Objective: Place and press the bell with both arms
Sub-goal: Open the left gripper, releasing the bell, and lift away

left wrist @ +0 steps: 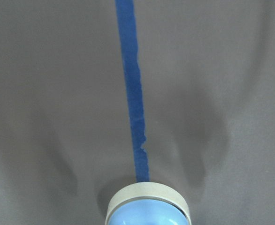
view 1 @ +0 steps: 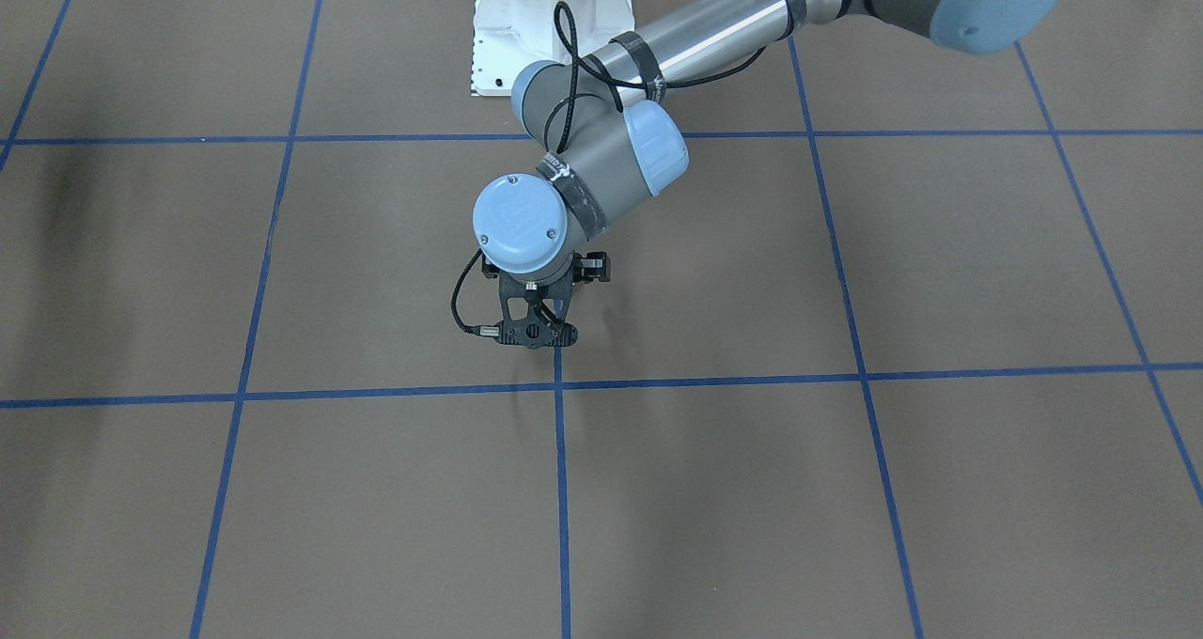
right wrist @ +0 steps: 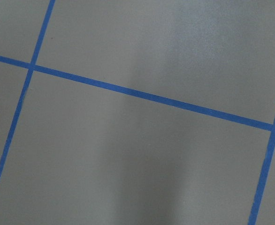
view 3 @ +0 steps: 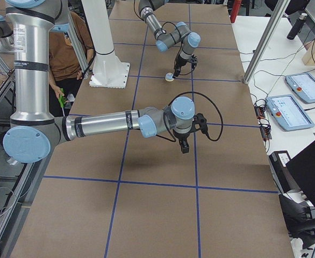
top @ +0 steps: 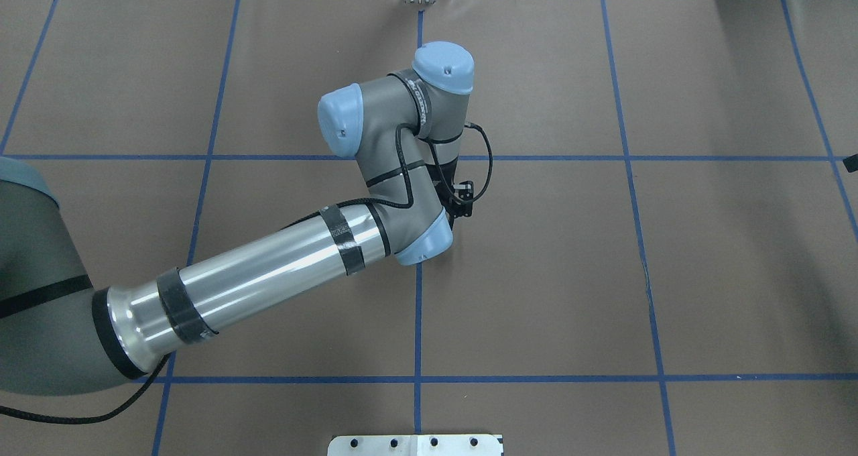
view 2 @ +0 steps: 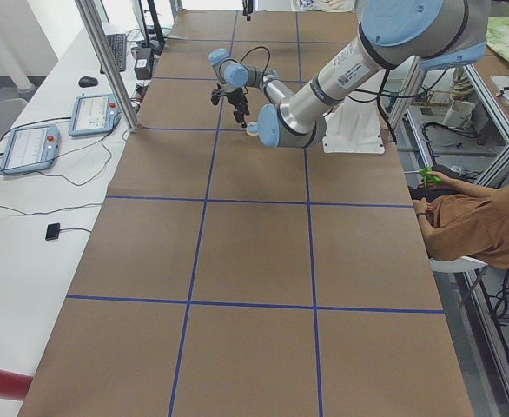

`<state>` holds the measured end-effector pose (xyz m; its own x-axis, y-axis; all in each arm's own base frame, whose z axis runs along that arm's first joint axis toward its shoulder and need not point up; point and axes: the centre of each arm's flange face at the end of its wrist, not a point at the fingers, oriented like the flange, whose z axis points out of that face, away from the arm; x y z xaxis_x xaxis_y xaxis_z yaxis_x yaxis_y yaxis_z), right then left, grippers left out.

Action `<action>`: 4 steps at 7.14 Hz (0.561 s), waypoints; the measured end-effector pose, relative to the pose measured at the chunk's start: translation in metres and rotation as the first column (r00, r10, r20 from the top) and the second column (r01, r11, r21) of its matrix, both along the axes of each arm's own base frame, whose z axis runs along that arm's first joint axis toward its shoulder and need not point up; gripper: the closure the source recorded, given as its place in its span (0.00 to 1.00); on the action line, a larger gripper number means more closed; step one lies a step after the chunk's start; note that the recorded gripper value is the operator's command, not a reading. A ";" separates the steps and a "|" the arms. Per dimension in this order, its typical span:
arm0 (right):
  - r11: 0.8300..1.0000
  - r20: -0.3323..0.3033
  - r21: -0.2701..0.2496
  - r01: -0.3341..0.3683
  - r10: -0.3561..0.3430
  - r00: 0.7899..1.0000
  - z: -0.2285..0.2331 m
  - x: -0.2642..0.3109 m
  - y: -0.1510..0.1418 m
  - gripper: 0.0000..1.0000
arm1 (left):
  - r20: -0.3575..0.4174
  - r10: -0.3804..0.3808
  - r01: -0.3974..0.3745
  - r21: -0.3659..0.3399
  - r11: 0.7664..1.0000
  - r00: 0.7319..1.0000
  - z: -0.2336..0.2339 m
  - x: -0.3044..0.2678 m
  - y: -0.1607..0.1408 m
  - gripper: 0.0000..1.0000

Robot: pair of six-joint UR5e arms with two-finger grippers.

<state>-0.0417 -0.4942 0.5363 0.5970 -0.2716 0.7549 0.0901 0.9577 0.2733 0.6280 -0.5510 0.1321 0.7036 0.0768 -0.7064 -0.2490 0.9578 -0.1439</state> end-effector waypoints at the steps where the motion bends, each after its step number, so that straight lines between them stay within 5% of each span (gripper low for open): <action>1: 0.999 -0.002 -0.018 -0.035 0.035 0.999 -0.024 -0.018 -0.016 0.00 | -0.018 -0.042 0.042 0.014 0.999 0.999 -0.008 -0.036 -0.017 0.04; 4: 0.984 -0.007 -0.094 -0.152 0.152 0.988 -0.137 -0.151 -0.050 0.09 | -0.063 -0.147 0.150 0.057 0.987 0.987 0.044 -0.164 -0.032 0.04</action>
